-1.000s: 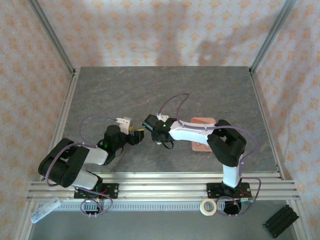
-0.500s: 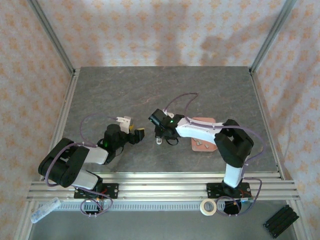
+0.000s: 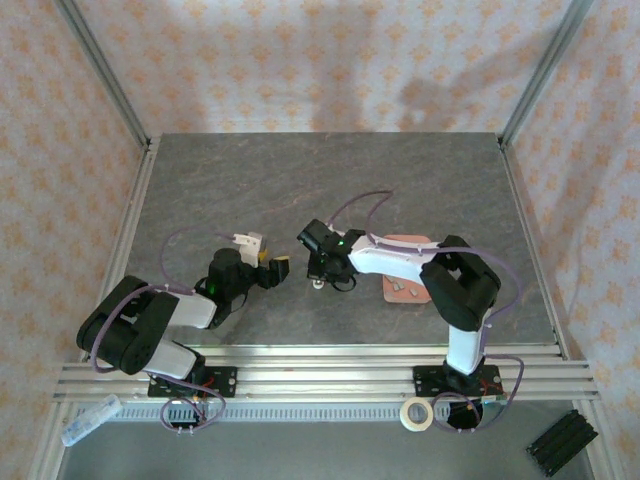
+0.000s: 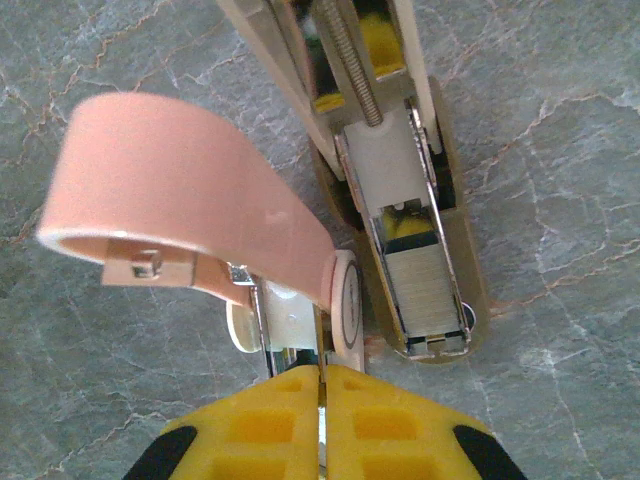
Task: Load the staples into the stapler
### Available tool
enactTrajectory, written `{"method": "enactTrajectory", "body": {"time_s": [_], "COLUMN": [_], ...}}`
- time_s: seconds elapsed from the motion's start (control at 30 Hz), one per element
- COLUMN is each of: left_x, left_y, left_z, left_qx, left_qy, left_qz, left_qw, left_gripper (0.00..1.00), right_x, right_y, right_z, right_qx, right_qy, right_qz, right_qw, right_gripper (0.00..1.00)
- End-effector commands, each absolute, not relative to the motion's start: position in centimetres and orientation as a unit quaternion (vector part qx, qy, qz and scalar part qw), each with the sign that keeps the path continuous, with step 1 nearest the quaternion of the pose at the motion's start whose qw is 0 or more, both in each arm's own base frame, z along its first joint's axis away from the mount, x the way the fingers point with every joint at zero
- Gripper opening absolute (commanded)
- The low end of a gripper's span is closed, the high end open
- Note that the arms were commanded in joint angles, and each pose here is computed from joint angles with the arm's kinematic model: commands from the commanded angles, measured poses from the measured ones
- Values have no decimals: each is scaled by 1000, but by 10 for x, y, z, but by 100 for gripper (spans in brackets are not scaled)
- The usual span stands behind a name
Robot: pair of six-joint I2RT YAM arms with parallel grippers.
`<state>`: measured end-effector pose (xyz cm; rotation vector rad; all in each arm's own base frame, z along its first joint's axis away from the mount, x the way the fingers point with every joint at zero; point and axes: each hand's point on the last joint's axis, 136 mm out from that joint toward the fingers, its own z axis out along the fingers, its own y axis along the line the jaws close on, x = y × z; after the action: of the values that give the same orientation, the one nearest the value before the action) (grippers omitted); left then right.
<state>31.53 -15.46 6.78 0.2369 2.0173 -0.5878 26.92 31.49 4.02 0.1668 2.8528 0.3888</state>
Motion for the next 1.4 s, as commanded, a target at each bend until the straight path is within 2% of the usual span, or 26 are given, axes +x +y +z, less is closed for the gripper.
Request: {"method": "enactTrajectory", "body": {"time_s": [0.0,0.2,0.63,1.37], "left_x": [318,319,337,356], "left_y": [-162,-162,-181,-277], "left_z": [73,76,102,83], "left_qx": [112,111,115,263], "left_qy": [824,822,810,852], "left_qz": [-247,-250,-287,-329], "left_qw": [498,500,498,310], "left_gripper": [75,75,74,75], "right_x": [266,266,283,268], "right_y": [310,306,310,234], "right_z": [21,18,83,112], "right_qx": [69,75,51,92], "right_qy": [985,986,965,949], "right_qz": [117,106,169,179], "right_qw": [108,103,193,243], "right_gripper": [7,9,20,24]}}
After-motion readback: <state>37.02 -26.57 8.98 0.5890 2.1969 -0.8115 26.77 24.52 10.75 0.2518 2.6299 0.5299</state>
